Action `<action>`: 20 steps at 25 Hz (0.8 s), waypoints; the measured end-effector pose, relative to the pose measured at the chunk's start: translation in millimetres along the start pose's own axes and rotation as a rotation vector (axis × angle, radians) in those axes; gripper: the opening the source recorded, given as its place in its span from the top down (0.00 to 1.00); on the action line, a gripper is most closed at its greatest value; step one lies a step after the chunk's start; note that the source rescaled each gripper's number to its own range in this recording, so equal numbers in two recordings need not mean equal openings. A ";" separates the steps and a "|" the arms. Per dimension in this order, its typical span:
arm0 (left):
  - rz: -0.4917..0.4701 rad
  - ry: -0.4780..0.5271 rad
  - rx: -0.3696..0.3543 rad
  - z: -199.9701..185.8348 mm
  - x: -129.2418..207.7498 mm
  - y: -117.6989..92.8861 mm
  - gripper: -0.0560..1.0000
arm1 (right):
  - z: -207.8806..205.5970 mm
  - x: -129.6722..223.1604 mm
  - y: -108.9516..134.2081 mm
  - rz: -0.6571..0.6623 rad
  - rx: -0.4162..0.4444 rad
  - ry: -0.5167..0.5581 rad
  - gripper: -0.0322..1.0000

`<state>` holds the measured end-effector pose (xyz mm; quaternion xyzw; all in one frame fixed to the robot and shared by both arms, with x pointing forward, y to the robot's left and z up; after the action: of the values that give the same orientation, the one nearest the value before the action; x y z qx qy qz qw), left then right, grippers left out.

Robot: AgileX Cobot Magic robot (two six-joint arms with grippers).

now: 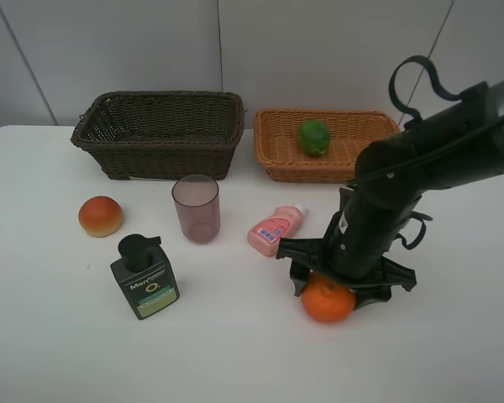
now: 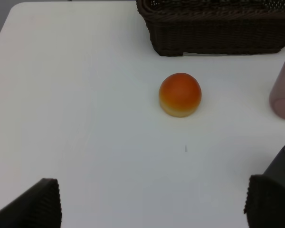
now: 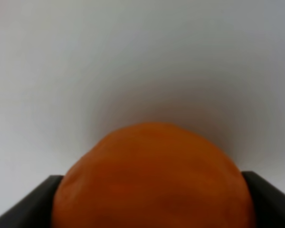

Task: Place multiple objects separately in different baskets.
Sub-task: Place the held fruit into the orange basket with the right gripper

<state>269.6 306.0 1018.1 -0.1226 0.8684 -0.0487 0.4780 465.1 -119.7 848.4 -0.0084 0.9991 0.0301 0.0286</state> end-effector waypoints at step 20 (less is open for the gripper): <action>0.000 0.000 0.000 0.0 0.0 0.0 0.00 | -94.0 -121.4 0.4 -0.344 0.043 -0.142 0.49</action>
<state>269.6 306.0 1018.1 -0.1226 0.8684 -0.0487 0.4780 580.9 -123.2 949.0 -0.1763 0.9788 0.0037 0.1039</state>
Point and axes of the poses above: a point on each arm's last joint axis where the gripper is mounted, z pointing out along that axis toward the gripper, y along the wrist's bending axis when the last joint is at zero, x = y × z, the point moved 5 cm from there along z, pointing out along that axis toward the gripper, and after that the axes turned 13 degrees about -z, right-handed, at the moved point
